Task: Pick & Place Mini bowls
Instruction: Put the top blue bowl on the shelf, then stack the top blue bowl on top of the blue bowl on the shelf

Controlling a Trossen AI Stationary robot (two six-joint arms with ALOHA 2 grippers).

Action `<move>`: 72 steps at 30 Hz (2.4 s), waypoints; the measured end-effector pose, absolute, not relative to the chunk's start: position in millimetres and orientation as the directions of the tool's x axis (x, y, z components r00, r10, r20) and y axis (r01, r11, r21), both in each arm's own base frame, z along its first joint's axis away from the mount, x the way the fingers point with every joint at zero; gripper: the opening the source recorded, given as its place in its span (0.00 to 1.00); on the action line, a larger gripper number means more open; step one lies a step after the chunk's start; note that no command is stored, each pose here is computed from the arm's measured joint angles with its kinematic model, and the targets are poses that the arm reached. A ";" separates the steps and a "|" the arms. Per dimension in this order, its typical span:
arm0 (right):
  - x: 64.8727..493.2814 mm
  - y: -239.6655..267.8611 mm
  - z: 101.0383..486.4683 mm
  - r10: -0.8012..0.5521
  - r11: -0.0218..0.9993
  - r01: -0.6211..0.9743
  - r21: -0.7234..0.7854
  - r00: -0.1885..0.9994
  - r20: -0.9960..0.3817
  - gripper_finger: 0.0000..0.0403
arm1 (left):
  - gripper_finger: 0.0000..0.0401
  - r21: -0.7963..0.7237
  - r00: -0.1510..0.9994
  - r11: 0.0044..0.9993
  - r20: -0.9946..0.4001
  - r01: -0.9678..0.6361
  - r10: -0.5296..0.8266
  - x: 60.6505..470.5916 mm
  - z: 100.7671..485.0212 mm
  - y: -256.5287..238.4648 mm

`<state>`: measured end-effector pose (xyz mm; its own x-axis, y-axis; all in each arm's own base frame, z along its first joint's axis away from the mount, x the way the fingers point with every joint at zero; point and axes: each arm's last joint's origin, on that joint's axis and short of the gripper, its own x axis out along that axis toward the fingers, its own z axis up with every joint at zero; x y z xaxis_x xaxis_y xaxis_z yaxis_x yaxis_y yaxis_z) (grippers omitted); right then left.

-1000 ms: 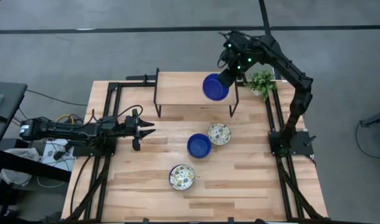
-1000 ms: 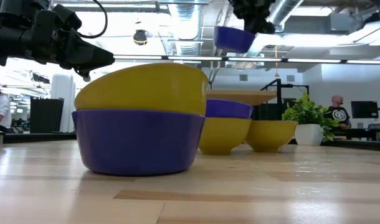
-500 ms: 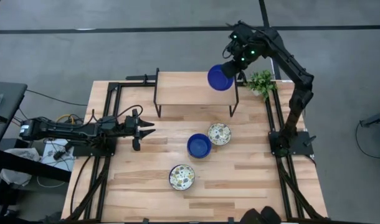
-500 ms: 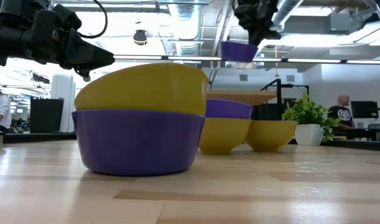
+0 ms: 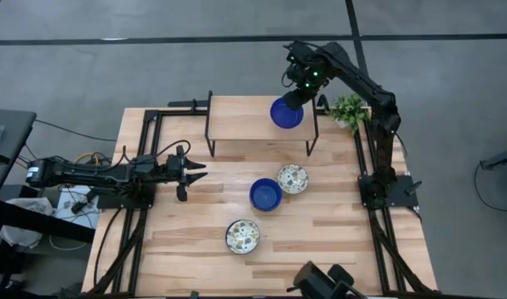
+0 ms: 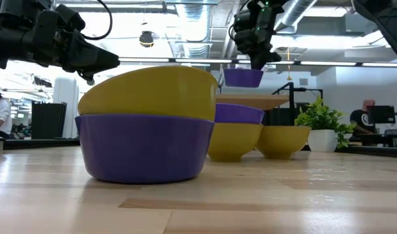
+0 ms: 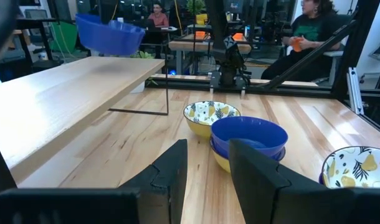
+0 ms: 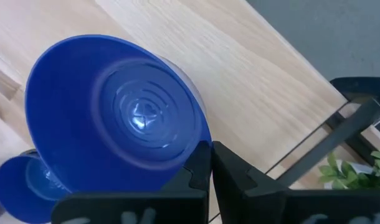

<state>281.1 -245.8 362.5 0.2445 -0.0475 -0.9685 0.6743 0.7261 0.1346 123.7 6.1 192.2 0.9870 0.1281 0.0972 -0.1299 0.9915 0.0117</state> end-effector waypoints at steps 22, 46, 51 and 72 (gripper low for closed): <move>266.7 -261.2 337.5 0.039 0.728 0.666 0.164 0.199 -0.979 0.00 | 0.29 0.012 0.987 0.991 0.097 -0.130 0.128 123.7 192.1 6.1; 261.7 -271.1 329.1 0.005 0.717 0.685 0.126 0.176 -0.984 0.00 | 0.29 0.012 0.987 0.991 0.097 -0.130 0.128 123.7 192.2 6.1; 261.7 -271.1 329.1 0.004 0.717 0.685 0.125 0.176 -0.984 0.00 | 0.29 0.012 0.987 0.991 0.098 -0.130 0.128 123.7 192.2 6.1; 265.2 -270.3 329.2 -0.010 0.719 0.684 0.123 0.187 -0.982 0.17 | 0.29 0.011 0.986 0.991 0.104 -0.130 0.128 123.6 192.9 6.1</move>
<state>265.2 -270.3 329.2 0.1871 -0.0098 -0.9823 0.6838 0.7192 0.1230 123.6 6.1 192.9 0.9862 0.1284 0.1043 -0.1302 0.9914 0.0110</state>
